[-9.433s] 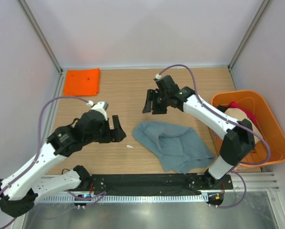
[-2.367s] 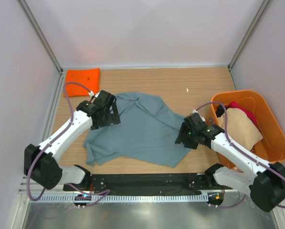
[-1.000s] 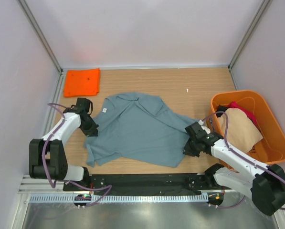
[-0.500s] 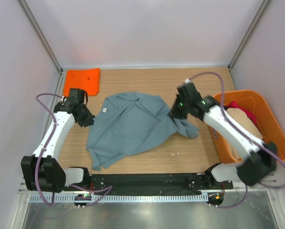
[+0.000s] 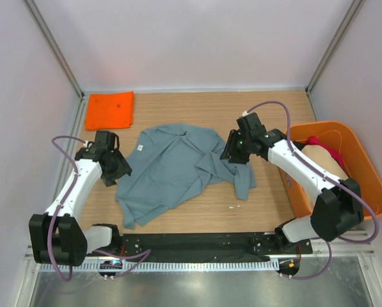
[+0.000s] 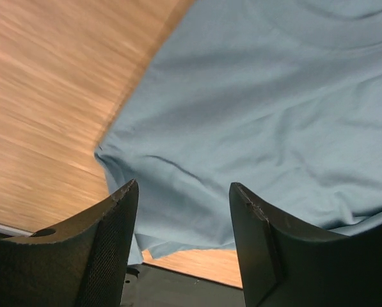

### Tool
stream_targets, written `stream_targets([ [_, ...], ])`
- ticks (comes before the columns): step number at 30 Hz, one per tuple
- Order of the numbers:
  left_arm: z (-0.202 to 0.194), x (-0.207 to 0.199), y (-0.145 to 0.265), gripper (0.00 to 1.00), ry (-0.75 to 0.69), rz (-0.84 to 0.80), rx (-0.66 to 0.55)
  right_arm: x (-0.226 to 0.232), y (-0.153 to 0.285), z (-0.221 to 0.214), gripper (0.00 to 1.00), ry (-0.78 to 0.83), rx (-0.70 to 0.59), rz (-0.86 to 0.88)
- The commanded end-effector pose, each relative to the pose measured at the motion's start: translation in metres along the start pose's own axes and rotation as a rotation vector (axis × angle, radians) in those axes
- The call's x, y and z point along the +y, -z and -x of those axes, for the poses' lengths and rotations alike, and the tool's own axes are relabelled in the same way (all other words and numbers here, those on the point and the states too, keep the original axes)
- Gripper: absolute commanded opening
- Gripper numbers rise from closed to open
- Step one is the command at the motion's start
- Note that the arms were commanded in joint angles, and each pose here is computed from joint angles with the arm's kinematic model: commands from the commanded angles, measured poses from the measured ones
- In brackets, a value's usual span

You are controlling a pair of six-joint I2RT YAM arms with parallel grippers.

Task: Fold and stack the t-shirts
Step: Flatten the tshirt out

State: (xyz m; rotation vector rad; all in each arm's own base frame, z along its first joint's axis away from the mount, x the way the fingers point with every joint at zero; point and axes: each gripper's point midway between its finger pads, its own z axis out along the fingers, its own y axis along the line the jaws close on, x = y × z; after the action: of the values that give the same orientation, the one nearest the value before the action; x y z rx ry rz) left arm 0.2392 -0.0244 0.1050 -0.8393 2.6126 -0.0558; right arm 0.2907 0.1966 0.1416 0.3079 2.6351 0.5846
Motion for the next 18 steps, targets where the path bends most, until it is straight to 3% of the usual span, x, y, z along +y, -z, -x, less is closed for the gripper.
stream_targets([
  [1, -0.012, -0.014, -0.014, 0.60, 0.032, -0.073, 0.050, -0.013, -0.004, -0.017, 0.44, -0.023, 0.006, 0.003],
  [4, -0.021, -0.011, -0.024, 0.60, 0.048, -0.039, 0.100, -0.037, -0.012, -0.033, 0.43, -0.087, 0.003, -0.057],
  [9, 0.004, 0.002, -0.003, 0.59, 0.101, 0.001, -0.060, -0.074, -0.036, -0.044, 0.37, -0.173, -0.033, -0.125],
  [11, 0.003, 0.007, -0.004, 0.60, 0.100, 0.048, -0.042, -0.087, -0.049, -0.044, 0.35, -0.204, -0.038, -0.152],
  [18, -0.001, -0.005, -0.033, 0.60, 0.101, 0.020, 0.005, -0.115, -0.082, 0.022, 0.34, -0.156, -0.115, -0.283],
])
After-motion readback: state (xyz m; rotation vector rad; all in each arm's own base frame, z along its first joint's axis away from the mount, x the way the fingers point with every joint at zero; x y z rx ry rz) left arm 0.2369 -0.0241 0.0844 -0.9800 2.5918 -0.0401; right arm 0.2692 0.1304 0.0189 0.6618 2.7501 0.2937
